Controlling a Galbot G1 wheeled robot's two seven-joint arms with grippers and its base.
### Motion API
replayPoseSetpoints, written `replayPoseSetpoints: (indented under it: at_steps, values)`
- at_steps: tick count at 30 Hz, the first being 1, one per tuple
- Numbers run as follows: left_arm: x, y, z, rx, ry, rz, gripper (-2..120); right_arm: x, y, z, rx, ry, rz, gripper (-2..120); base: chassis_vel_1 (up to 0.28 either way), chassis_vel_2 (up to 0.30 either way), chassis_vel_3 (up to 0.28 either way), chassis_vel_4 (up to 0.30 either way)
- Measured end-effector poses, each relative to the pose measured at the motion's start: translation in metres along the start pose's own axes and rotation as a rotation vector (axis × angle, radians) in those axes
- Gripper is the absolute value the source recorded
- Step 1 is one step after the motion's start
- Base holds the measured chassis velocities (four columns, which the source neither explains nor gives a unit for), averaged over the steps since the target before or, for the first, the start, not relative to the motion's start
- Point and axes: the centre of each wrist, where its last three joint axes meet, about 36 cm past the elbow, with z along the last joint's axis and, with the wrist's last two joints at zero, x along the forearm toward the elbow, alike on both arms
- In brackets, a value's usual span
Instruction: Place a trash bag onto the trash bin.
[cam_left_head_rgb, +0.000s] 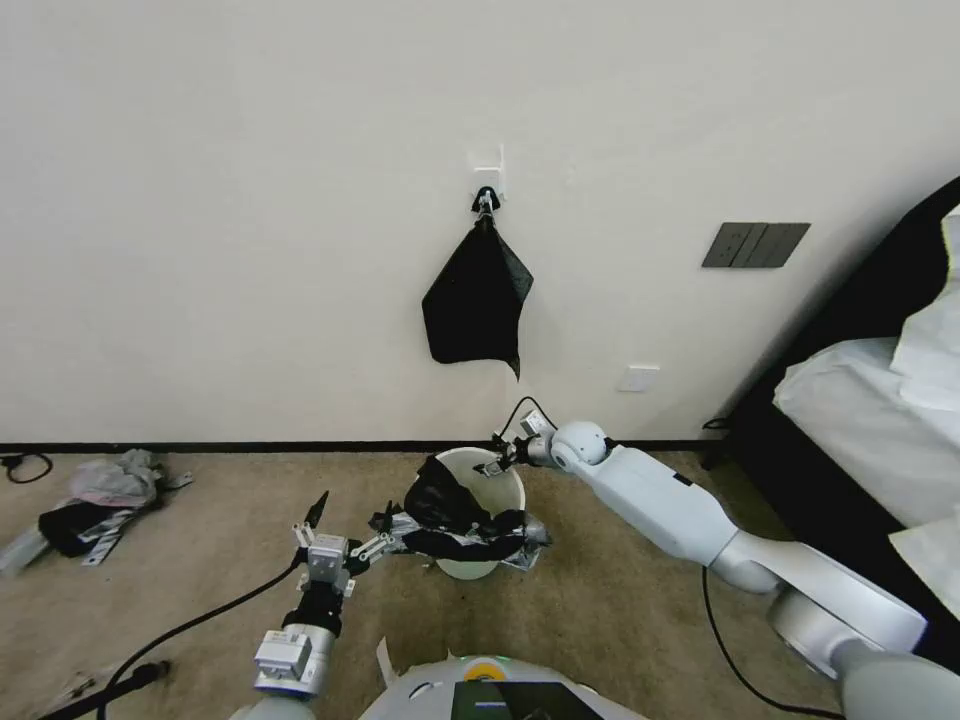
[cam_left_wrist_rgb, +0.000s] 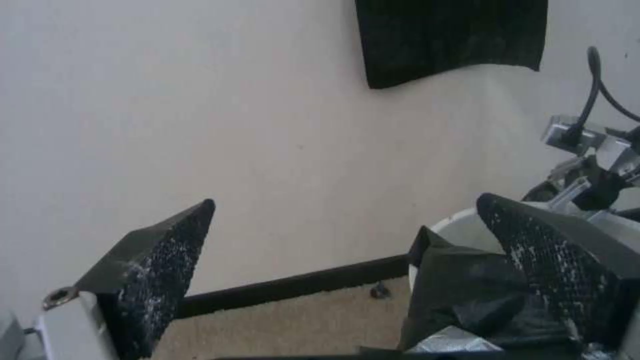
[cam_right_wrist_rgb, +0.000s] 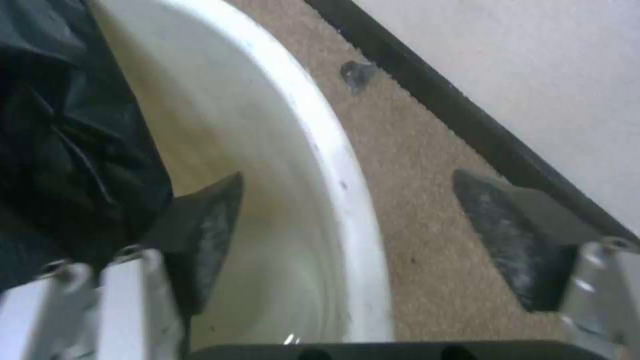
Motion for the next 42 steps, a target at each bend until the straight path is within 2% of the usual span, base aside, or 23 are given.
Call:
replayPoseSetpoints:
  at_steps: [6,9,11,12,15,16,18,26,30,38,39,42]
  values:
    - [0.002,0.0,-0.003,0.023,0.008,-0.003,100,0.001,-0.002,0.0,0.007,-0.001,-0.008,52,0.0,0.0,0.0,0.0]
    - [0.002,0.0,-0.004,0.031,0.01,-0.004,100,0.0,-0.002,0.001,0.006,-0.001,-0.013,46,0.0,0.0,0.0,0.0]
    - [0.003,-0.001,-0.005,0.043,0.012,-0.01,100,-0.002,-0.001,0.002,0.006,0.001,-0.025,34,0.0,0.0,0.0,0.0]
    - [0.003,-0.001,-0.005,0.043,0.012,-0.01,100,-0.002,-0.001,0.002,0.006,0.001,-0.025,34,0.0,0.0,0.0,0.0]
    - [0.002,-0.001,-0.007,0.042,0.014,-0.024,100,-0.004,0.001,0.001,0.009,-0.001,-0.032,20,0.0,0.0,0.0,0.0]
    - [0.002,-0.001,-0.007,0.042,0.014,-0.024,100,-0.004,0.001,0.001,0.009,-0.001,-0.032,20,0.0,0.0,0.0,0.0]
    - [0.003,0.0,-0.009,0.042,0.013,-0.03,100,-0.006,0.001,0.002,0.009,0.0,-0.036,8,0.0,0.0,0.0,0.0]
    - [0.003,0.001,-0.012,0.048,0.013,-0.037,100,-0.005,0.003,0.005,0.006,-0.005,-0.039,6,0.0,0.0,0.0,0.0]
    - [0.002,0.003,-0.013,0.059,0.017,-0.038,100,0.001,0.004,0.006,-0.031,-0.017,-0.033,6,0.0,0.0,0.0,0.0]
    - [-0.008,0.01,-0.017,0.097,0.021,-0.041,100,0.044,0.017,0.019,-0.235,-0.064,0.097,5,0.0,0.0,0.0,0.0]
    - [-0.008,0.01,-0.017,0.097,0.021,-0.041,100,0.044,0.017,0.019,-0.235,-0.064,0.097,5,0.0,0.0,0.0,0.0]
    - [-0.014,0.013,-0.017,0.118,0.027,-0.036,100,0.067,0.036,0.03,-0.327,-0.103,0.124,5,0.0,0.0,0.0,0.0]
